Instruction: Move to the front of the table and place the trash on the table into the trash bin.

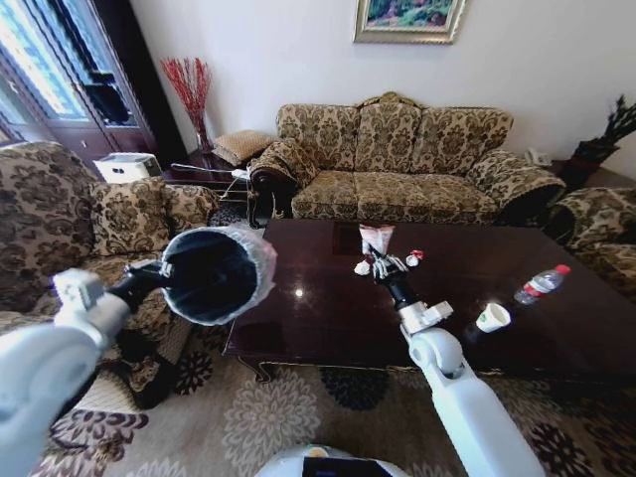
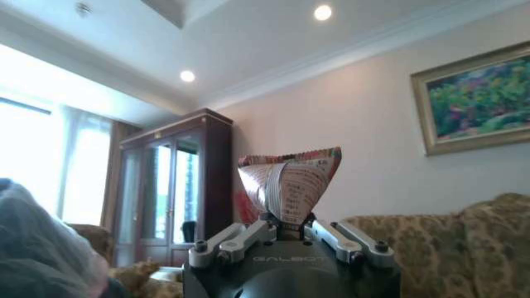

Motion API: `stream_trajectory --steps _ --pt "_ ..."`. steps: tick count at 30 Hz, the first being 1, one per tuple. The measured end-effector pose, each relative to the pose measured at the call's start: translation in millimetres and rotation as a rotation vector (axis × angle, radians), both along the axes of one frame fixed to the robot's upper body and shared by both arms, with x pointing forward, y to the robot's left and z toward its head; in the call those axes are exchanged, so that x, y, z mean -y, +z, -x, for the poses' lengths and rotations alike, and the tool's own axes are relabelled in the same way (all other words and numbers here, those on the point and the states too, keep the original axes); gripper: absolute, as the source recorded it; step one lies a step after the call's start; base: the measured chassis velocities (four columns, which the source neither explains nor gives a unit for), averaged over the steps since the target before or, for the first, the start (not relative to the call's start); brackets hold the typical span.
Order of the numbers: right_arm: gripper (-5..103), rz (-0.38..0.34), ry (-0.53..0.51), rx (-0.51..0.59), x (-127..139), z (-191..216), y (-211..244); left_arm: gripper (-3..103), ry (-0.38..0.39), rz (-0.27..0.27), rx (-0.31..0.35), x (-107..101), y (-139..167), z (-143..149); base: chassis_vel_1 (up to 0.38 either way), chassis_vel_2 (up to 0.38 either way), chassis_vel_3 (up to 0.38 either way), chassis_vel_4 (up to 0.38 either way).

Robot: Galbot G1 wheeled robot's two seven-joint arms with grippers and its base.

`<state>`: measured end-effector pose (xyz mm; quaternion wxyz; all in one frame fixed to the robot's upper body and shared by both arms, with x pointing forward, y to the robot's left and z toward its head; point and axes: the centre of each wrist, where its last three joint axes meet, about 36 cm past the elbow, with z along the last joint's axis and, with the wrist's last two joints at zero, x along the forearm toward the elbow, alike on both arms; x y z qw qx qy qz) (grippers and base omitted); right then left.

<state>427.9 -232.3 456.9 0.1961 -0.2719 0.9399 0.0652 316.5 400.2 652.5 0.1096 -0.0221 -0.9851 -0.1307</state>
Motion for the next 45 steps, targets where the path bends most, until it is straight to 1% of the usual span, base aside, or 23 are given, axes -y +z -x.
stream_trajectory --steps 1,2,3,5,6,8,9,12,14,16,18,23,28,29,30,31,33,35,36,38,40,41,45 --pt "8 -0.002 0.039 0.014 -3.3 -0.7 4.2 0 -0.003 0.0 -0.003 -0.3 0.3 -0.5 0.0 0.0 0.0 0.0" --pt "8 -0.008 0.113 0.032 -11.1 -1.8 10.3 0 -0.004 -0.001 -0.007 -0.8 0.7 -1.2 0.0 0.0 0.0 0.0" --pt "8 -0.008 0.113 0.032 -11.1 -1.8 10.3 0 -0.004 -0.001 -0.007 -0.8 0.7 -1.2 0.0 0.0 0.0 0.0" --pt "8 -0.024 0.21 0.049 -24.0 -3.1 17.6 0 -0.019 -0.01 -0.028 -2.6 0.9 -9.3 0.0 0.0 0.0 0.0" --pt "8 -0.024 0.21 0.049 -24.0 -3.1 17.6 0 -0.019 -0.01 -0.028 -2.6 0.9 -9.3 0.0 0.0 0.0 0.0" --pt "8 -0.028 0.332 0.072 -41.3 -6.3 28.0 0 -0.069 -0.04 -0.099 -5.7 -1.8 -32.7 0.0 0.0 0.0 0.0" --pt "8 -0.018 0.41 0.092 -54.9 -9.2 35.4 0 -0.086 -0.065 -0.108 -2.4 2.1 -36.8 0.0 0.0 0.0 0.0" --pt "8 -0.011 0.481 0.112 -71.3 -11.7 45.5 0 -0.105 -0.067 -0.131 -0.2 0.2 -44.0 0.0 0.0 0.0 0.0" --pt "8 -0.004 0.542 0.135 -88.7 -14.6 55.9 0 -0.15 -0.065 -0.189 2.9 -5.0 -55.9 0.0 0.0 0.0 0.0" --pt "8 -0.004 0.553 0.139 -91.9 -14.9 57.6 0 -0.157 -0.068 -0.203 3.3 -6.2 -59.1 0.0 0.0 0.0 0.0" --pt "8 -0.002 0.608 0.149 -107.5 -15.4 64.9 0 -0.183 -0.077 -0.259 4.3 -11.0 -69.4 0.0 0.0 0.0 0.0" --pt "8 0.025 0.664 0.145 -128.1 -18.9 64.2 0 -0.185 -0.072 -0.263 4.4 -12.3 -70.1 0.0 0.0 0.0 0.0" --pt "8 0.049 0.691 0.13 -139.5 -16.9 57.2 0 -0.191 -0.073 -0.271 5.5 -13.1 -71.2 0.0 0.0 0.0 0.0" --pt "8 0.06 0.701 0.127 -143.4 -16.1 54.2 0 -0.205 -0.079 -0.281 8.0 -12.5 -73.1 0.0 0.0 0.0 0.0" --pt "8 0.072 0.713 0.127 -148.6 -15.6 52.1 0 -0.244 -0.084 -0.309 14.6 -12.5 -76.7 0.0 0.0 0.0 0.0" --pt "8 0.072 0.713 0.127 -148.6 -15.6 52.1 0 -0.244 -0.084 -0.309 14.6 -12.5 -76.7 0.0 0.0 0.0 0.0" --pt "8 0.08 0.737 0.131 -159.1 -14.9 51.8 0 -0.321 -0.092 -0.366 27.9 -12.3 -80.8 0.0 0.0 0.0 0.0" --pt "8 0.082 0.741 0.131 -161.7 -15.1 51.6 0 -0.337 -0.095 -0.38 30.6 -12.0 -81.5 0.0 0.0 0.0 0.0" --pt "8 0.089 0.748 0.129 -165.9 -15.9 50.0 0 -0.38 -0.103 -0.412 38.6 -10.0 -81.2 0.0 0.0 0.0 0.0" --pt "8 0.11 0.75 0.123 -168.8 -16.4 44.9 0 -0.469 -0.108 -0.443 56.4 -1.8 -71.8 0.0 0.0 0.0 0.0" --pt "8 0.122 0.746 0.123 -168.1 -16.6 43.1 0 -0.481 -0.108 -0.448 58.8 1.0 -70.4 0.0 0.0 0.0 0.0" --pt "5 0.128 0.744 0.123 -167.1 -16.6 42.3 0 -0.485 -0.111 -0.443 59.9 4.7 -69.6 0.0 0.0 0.0 0.0" --pt "5 0.139 0.745 0.128 -161.8 -15.3 42.7 0 -0.492 -0.118 -0.437 60.5 15.0 -69.5 0.0 0.0 0.0 0.0"
